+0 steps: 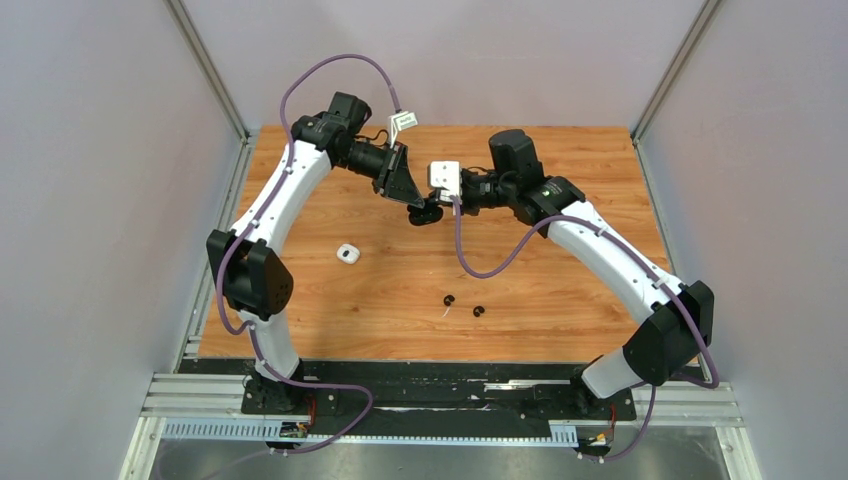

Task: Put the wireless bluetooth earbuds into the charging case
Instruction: Adjust the charging case, then pick up the earbud from the center of the board.

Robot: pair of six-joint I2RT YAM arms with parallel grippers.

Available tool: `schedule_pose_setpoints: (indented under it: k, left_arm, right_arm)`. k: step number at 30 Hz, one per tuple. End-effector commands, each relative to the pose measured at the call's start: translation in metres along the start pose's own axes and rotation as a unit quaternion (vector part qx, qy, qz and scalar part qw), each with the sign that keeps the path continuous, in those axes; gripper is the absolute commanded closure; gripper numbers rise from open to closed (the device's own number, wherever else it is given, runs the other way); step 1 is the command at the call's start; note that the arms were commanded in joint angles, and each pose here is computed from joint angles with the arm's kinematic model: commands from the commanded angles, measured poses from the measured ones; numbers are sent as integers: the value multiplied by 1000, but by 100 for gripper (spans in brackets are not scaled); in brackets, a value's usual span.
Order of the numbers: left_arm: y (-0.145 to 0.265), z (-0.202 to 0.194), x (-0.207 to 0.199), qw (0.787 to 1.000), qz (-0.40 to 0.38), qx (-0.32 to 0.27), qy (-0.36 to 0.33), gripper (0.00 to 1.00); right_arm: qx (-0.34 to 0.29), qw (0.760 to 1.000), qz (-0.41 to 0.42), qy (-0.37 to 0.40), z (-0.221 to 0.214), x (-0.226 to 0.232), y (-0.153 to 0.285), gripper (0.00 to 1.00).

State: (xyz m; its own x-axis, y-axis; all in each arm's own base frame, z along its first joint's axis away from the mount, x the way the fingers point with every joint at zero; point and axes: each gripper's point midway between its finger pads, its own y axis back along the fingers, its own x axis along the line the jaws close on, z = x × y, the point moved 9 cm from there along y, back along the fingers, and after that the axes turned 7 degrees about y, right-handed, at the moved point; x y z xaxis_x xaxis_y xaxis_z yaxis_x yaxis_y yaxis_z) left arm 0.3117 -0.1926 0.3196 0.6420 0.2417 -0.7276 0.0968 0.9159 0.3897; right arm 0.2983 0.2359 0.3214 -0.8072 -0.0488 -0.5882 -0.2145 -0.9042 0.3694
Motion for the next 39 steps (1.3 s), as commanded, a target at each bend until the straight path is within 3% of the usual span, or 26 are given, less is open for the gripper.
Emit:
schedule_pose_setpoints:
  k: [1,3,5,7,11,18,23,27,32,35,39]
  left_arm:
    - [2,9,-11,999,-28,-14,-34,84]
    - [2,10,-12,999,-33,-16,-40,94]
    - [3,10,-15,998,-35,-21,-50,100]
    - [4,11,-16,998,-30,-25,-57,100]
    - [7,13,-16,996,-3,-36,-77,100]
    - [14,15,-16,988,53,-55,-132,100]
    - [26,18,-23,964,119,-94,-219,100]
    - [32,13,-36,911,176,-109,-357,100]
    - [44,5,-58,828,228,-146,-490,100]
    - [43,-6,-55,785,252,-141,-548,100]
    - [42,-19,-56,700,276,-144,-643,100]
  right_arm:
    - [-17,1000,-3,17,11,0,5,100]
    - [-15,1000,-3,8,8,2,4,100]
    - [-11,1000,-7,-8,5,5,3,89]
    - [-8,1000,-16,-22,4,6,3,75]
    - [-6,998,-30,-46,6,8,6,60]
    - [-13,998,-37,-56,10,8,9,51]
    - [-22,998,-43,-50,13,9,11,49]
    - [-23,994,-85,-68,19,-4,15,46]
    - [-44,984,-124,-120,33,-20,39,45]
    - [-51,972,-138,-185,29,-18,56,45]
    - [-21,940,-139,-311,-10,5,70,43]
